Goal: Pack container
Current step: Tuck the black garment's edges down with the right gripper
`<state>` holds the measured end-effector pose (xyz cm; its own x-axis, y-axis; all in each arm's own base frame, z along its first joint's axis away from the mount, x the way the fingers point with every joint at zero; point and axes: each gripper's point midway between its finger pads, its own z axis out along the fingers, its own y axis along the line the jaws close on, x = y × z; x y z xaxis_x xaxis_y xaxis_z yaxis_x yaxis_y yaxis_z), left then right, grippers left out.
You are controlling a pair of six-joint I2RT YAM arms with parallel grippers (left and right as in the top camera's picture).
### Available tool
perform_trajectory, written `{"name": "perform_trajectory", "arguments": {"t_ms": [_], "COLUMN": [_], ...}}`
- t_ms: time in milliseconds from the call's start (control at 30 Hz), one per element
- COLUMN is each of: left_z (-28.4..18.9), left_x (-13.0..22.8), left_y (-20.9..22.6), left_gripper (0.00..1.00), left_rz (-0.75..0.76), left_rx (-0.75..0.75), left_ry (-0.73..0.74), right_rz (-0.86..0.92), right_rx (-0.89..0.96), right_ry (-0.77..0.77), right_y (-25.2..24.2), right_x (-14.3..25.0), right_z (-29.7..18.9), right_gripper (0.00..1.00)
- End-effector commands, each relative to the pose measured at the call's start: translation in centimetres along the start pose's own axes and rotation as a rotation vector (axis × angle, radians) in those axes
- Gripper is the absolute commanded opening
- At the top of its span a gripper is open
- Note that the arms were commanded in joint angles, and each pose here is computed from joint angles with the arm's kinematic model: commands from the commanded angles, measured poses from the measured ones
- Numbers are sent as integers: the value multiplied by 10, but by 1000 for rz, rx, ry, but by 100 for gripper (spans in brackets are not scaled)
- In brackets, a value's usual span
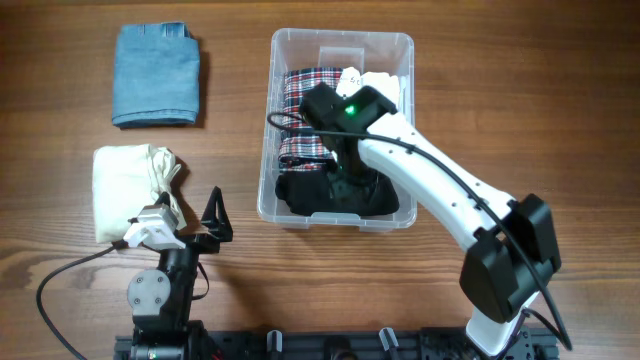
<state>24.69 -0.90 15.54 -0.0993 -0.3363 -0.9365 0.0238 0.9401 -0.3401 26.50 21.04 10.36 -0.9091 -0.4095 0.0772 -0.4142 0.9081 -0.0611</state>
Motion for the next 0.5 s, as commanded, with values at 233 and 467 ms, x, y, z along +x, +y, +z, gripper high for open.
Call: {"name": "perform_trajectory", "arguments": {"t_ms": [233,467], "left_z": [0,0], "left_x": [2,2], "left_y": [4,4], "left_gripper": [100,100], "left_rz": [4,4], "left_rx": [-15,-15], "left_ry": [2,2], "right_rz": [60,71], "right_rx": [-37,-57], "right_ry": [39,-42], "right_y": [-12,-8], "right_x": [7,-14], "right_z": [65,52], "right_gripper": [4,4]}}
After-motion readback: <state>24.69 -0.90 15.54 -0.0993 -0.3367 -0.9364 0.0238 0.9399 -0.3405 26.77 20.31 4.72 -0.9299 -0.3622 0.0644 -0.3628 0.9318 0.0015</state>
